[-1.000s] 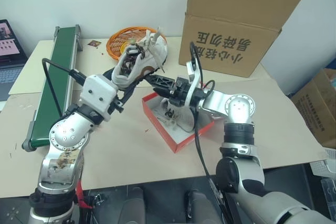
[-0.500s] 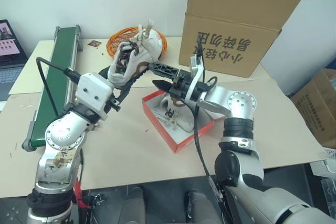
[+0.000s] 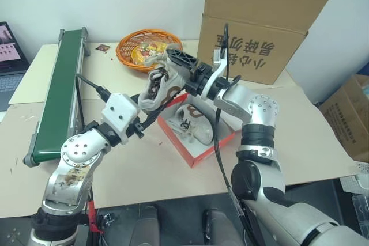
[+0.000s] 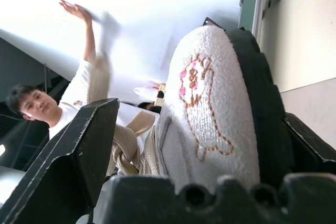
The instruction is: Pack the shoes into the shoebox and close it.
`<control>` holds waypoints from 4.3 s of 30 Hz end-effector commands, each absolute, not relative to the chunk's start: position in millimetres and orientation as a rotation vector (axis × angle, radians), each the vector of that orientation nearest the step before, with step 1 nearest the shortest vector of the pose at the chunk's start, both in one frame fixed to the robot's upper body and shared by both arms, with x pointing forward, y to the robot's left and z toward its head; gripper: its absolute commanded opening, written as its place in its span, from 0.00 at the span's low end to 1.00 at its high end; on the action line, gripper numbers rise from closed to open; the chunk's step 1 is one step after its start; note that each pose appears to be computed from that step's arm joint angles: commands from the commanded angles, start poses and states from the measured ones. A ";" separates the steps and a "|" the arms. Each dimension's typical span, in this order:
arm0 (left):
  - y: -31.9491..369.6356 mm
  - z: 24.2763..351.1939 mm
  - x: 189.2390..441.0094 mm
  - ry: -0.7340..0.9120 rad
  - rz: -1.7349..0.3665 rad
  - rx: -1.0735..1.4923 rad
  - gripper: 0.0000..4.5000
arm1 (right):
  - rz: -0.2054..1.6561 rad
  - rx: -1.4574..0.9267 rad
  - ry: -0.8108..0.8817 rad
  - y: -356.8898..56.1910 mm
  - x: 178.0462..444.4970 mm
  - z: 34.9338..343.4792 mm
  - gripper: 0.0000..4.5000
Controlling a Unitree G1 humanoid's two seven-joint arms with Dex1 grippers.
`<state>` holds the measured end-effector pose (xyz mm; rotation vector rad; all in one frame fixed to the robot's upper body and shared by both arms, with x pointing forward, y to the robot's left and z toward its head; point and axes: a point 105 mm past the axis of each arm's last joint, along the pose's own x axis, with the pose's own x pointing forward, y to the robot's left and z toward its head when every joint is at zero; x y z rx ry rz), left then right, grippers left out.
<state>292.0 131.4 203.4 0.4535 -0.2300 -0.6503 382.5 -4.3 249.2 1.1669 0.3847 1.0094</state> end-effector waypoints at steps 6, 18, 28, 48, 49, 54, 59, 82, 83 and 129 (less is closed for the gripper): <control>119.3 209.9 288.3 -0.278 -0.710 0.476 0.51 | 1.102 1.070 0.354 17.1 365.0 264.2 1.00; 124.9 211.7 290.6 -0.294 -0.672 0.493 0.50 | 1.101 1.029 0.337 20.7 361.7 265.1 0.25; 131.9 210.9 297.1 -0.279 -0.627 0.525 0.50 | 1.136 1.043 0.313 23.3 356.6 271.0 0.08; 137.3 219.9 294.9 -0.307 -0.586 0.466 1.00 | 0.625 0.911 -0.047 -49.4 429.9 302.5 0.08; 138.6 220.4 294.2 -0.304 -0.586 0.464 1.00 | 0.619 0.831 -0.073 -52.8 431.1 305.7 0.08; 163.5 211.6 288.8 -0.150 -0.650 0.472 1.00 | 0.836 0.234 -0.070 -38.7 403.1 322.9 0.08; 179.5 189.9 271.0 0.066 -0.822 0.519 1.00 | 0.992 -0.079 0.078 -32.4 381.9 314.7 0.08; 165.6 179.5 245.9 0.140 -0.960 0.501 1.00 | 1.128 -0.388 0.663 -21.6 381.6 191.3 0.08; 165.7 179.4 246.0 0.141 -0.959 0.500 1.00 | 1.132 -0.391 0.669 -20.5 381.2 189.5 0.08; 157.6 184.9 263.8 0.046 -0.890 0.492 1.00 | 0.811 0.356 0.211 -76.2 414.4 286.4 0.66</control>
